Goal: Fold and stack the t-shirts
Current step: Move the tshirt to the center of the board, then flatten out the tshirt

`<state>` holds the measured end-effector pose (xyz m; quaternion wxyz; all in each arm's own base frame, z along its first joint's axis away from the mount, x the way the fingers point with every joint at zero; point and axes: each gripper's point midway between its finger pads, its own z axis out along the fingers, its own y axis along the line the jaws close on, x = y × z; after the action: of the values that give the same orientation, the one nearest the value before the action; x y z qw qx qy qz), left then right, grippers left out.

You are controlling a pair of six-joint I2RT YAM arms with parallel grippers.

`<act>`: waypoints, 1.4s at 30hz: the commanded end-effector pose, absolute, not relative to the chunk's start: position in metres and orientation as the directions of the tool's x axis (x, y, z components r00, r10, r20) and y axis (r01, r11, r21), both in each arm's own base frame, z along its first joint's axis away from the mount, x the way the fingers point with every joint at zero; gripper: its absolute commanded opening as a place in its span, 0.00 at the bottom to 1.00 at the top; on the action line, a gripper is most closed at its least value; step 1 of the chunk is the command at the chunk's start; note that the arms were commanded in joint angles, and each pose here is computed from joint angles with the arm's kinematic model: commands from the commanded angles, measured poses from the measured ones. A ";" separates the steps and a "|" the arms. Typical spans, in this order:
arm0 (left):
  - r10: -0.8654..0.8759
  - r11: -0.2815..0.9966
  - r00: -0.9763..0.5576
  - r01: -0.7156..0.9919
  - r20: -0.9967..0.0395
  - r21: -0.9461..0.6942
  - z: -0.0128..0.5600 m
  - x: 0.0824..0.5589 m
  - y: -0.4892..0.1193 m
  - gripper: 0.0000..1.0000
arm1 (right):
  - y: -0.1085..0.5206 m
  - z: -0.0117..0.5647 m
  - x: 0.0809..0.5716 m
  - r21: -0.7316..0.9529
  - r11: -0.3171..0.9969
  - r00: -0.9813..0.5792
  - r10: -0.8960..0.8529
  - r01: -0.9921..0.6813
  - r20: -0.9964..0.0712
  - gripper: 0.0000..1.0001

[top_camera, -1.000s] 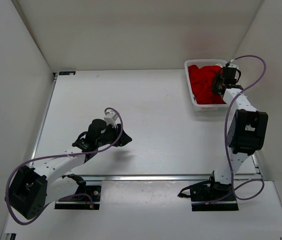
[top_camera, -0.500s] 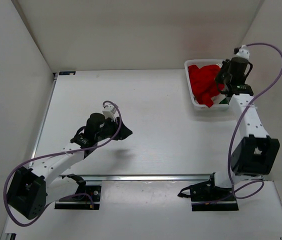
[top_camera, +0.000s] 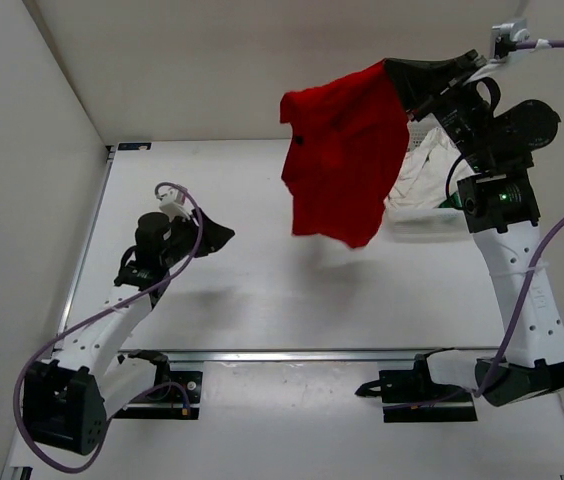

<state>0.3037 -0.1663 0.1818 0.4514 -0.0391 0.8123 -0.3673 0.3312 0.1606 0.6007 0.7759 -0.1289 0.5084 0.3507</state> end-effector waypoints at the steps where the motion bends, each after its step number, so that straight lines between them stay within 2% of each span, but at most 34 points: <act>1: -0.449 0.708 -0.536 0.274 -0.715 -0.651 0.204 0.302 -0.152 0.56 | 0.167 0.569 0.342 0.227 0.619 0.112 0.458 -0.752 -0.882 0.00; 6: -0.436 0.715 -0.573 0.246 -0.693 -0.654 0.180 0.296 -0.160 0.57 | 0.166 0.429 0.391 0.479 0.503 -0.220 0.489 -0.719 -0.844 0.00; 10: -0.352 0.753 -0.643 0.237 -0.680 -0.614 0.141 0.281 -0.186 0.60 | 0.157 0.333 0.432 0.593 0.573 -0.366 0.470 -0.566 -0.803 0.00; 12: -0.304 0.770 -0.692 0.227 -0.655 -0.596 0.117 0.272 -0.194 0.59 | 0.141 0.301 0.450 0.626 0.629 -0.393 0.488 -0.460 -0.779 0.11; 13: -0.277 0.770 -0.711 0.238 -0.647 -0.592 0.109 0.265 -0.200 0.58 | 0.140 0.293 0.452 0.628 0.642 -0.409 0.479 -0.441 -0.777 0.21; 14: -0.266 0.786 -0.718 0.224 -0.643 -0.576 0.099 0.263 -0.197 0.59 | 0.135 0.288 0.456 0.631 0.662 -0.407 0.488 -0.404 -0.772 0.27; 16: -0.224 0.821 -0.730 0.215 -0.645 -0.528 0.082 0.254 -0.197 0.58 | 0.130 0.272 0.457 0.580 0.749 -0.405 0.446 -0.321 -0.799 0.46; 17: -0.210 0.826 -0.736 0.218 -0.643 -0.519 0.078 0.251 -0.197 0.56 | 0.130 0.268 0.454 0.545 0.791 -0.388 0.426 -0.278 -0.817 0.51; 18: -0.195 0.835 -0.736 0.221 -0.648 -0.503 0.075 0.249 -0.195 0.56 | 0.129 0.267 0.451 0.520 0.813 -0.376 0.410 -0.263 -0.831 0.52; 20: -0.134 0.866 -0.752 0.227 -0.645 -0.446 0.065 0.238 -0.191 0.56 | 0.145 0.249 0.430 0.467 0.853 -0.388 0.360 -0.231 -0.849 0.49; 21: -0.121 0.880 -0.744 0.225 -0.657 -0.418 0.065 0.239 -0.187 0.56 | 0.141 0.239 0.420 0.441 0.874 -0.378 0.346 -0.203 -0.859 0.35; 23: -0.063 0.900 -0.767 0.233 -0.639 -0.368 0.053 0.229 -0.185 0.57 | 0.164 0.202 0.389 0.392 0.895 -0.440 0.270 -0.214 -0.856 0.12; 25: -0.022 0.913 -0.799 0.229 -0.600 -0.338 0.039 0.221 -0.181 0.59 | 0.164 0.171 0.371 0.325 0.926 -0.484 0.199 -0.192 -0.852 0.03; 26: -0.003 0.915 -0.807 0.236 -0.591 -0.328 0.034 0.219 -0.181 0.60 | 0.167 0.149 0.358 0.300 0.936 -0.536 0.159 -0.186 -0.829 0.04; 27: 0.000 0.916 -0.817 0.231 -0.576 -0.329 0.029 0.214 -0.180 0.61 | 0.169 0.148 0.355 0.295 0.936 -0.537 0.151 -0.193 -0.830 0.07; 29: 0.019 0.905 -0.833 0.250 -0.553 -0.345 0.021 0.208 -0.186 0.63 | 0.179 0.120 0.335 0.276 0.934 -0.590 0.094 -0.228 -0.802 0.34; 30: 0.029 0.899 -0.841 0.258 -0.540 -0.355 0.017 0.205 -0.188 0.63 | 0.179 0.110 0.331 0.263 0.939 -0.599 0.082 -0.221 -0.797 0.45; 32: 0.035 0.878 -0.859 0.271 -0.511 -0.395 0.012 0.199 -0.198 0.61 | 0.181 0.100 0.329 0.271 0.936 -0.617 0.078 -0.226 -0.783 0.53; 36: 0.038 0.856 -0.864 0.287 -0.503 -0.429 0.008 0.197 -0.210 0.51 | 0.205 0.106 0.341 0.213 0.931 -0.580 0.001 -0.298 -0.814 0.62; 42: 0.024 0.843 -0.869 0.284 -0.494 -0.458 0.011 0.198 -0.215 0.30 | 0.229 0.080 0.358 0.152 0.935 -0.604 -0.078 -0.321 -0.793 0.64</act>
<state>0.2103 -0.2155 0.0175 0.2658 0.0784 0.9245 -0.2618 0.3335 0.2196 0.0708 0.3968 -0.1075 0.8985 0.1539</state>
